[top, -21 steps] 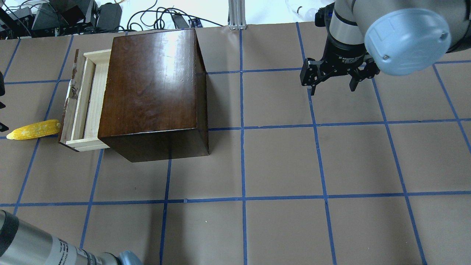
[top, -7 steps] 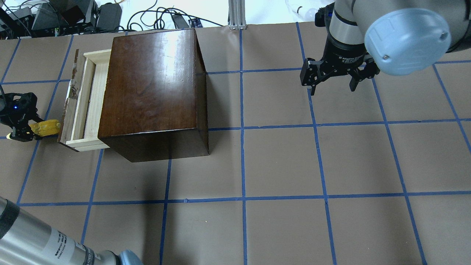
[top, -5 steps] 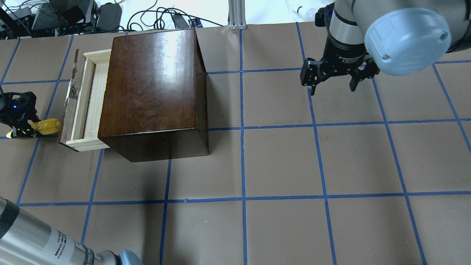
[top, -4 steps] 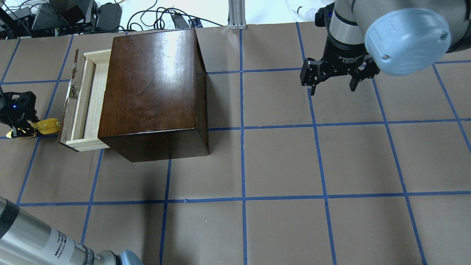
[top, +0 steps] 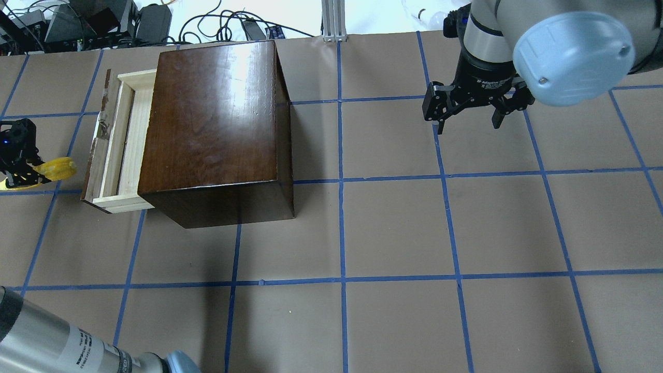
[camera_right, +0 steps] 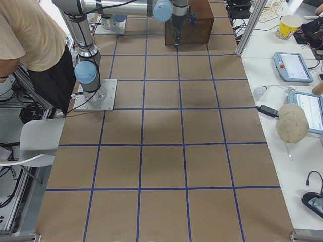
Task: Open drawer and put corn inside
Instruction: 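Lift the corn and carry it over the open drawer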
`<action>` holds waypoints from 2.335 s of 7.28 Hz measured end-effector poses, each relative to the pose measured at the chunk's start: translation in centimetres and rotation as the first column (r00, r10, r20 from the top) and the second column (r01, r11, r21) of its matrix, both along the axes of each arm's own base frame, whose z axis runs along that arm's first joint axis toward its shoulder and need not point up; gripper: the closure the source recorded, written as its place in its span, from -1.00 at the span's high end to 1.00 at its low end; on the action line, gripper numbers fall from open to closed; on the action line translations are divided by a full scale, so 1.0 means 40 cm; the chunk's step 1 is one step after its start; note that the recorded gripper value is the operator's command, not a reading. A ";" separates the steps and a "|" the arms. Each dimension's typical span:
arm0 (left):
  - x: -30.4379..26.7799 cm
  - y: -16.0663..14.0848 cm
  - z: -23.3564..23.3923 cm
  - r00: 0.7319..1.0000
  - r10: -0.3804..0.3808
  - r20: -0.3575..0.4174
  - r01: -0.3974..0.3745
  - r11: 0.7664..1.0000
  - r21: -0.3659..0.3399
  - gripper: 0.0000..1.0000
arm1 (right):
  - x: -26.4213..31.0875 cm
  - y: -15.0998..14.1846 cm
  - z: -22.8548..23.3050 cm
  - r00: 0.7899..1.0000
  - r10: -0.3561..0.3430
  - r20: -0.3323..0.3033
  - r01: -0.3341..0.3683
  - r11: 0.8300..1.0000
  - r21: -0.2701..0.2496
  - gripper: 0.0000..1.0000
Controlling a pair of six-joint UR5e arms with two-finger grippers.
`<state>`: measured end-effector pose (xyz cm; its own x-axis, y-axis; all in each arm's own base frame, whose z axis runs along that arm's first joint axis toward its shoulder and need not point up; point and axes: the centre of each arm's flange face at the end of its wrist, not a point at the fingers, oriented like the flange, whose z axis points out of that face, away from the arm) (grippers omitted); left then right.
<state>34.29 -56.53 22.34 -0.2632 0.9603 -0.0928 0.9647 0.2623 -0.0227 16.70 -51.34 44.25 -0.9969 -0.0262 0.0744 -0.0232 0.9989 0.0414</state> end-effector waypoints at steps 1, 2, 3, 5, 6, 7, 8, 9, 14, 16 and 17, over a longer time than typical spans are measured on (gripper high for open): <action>-0.007 0.001 0.049 0.999 0.037 -0.006 -0.037 0.999 -0.007 -1.00 | 0.000 0.000 0.000 1.000 0.000 0.000 0.000 1.000 0.000 1.00; -0.021 -0.004 0.111 0.998 0.064 -0.016 -0.064 0.998 -0.006 -1.00 | 0.000 0.000 0.000 1.000 0.000 0.000 0.000 1.000 0.000 1.00; -0.045 -0.017 0.191 0.996 0.090 -0.026 -0.090 0.996 0.000 -1.00 | 0.000 0.000 0.000 1.000 0.000 0.000 0.000 1.000 0.000 1.00; -0.136 -0.052 0.349 0.985 0.172 -0.036 -0.172 0.985 -0.004 -1.00 | 0.000 0.000 0.000 1.000 0.000 0.000 0.000 1.000 0.000 1.00; -0.206 -0.070 0.411 0.969 0.243 -0.037 -0.244 0.970 -0.016 -1.00 | 0.000 0.000 0.000 1.000 0.000 0.001 0.000 1.000 0.000 1.00; -0.281 -0.087 0.458 0.944 0.327 -0.041 -0.329 0.944 -0.030 -1.00 | 0.000 0.000 0.000 1.000 0.000 0.001 0.000 1.000 0.000 1.00; -0.354 -0.097 0.495 0.908 0.416 -0.050 -0.418 0.907 -0.043 -1.00 | 0.000 0.000 0.000 1.000 0.000 0.002 0.000 1.000 0.000 1.00; -0.418 -0.103 0.523 0.862 0.502 -0.064 -0.505 0.861 -0.049 -1.00 | 0.001 0.000 0.000 1.000 0.000 0.002 0.000 1.000 0.000 1.00; -0.610 -0.127 0.529 0.517 0.848 -0.115 -0.853 0.521 0.003 -1.00 | 0.000 0.000 -0.001 1.000 0.000 0.001 0.000 1.000 0.001 1.00; -0.651 -0.137 0.507 0.361 0.926 -0.109 -0.929 0.368 0.044 -1.00 | 0.000 0.000 0.001 1.000 0.000 0.002 0.000 1.000 -0.001 1.00; -0.667 -0.139 0.500 0.307 0.946 -0.102 -0.948 0.314 0.054 -1.00 | 0.000 0.000 0.000 1.000 0.000 0.001 0.000 1.000 0.000 1.00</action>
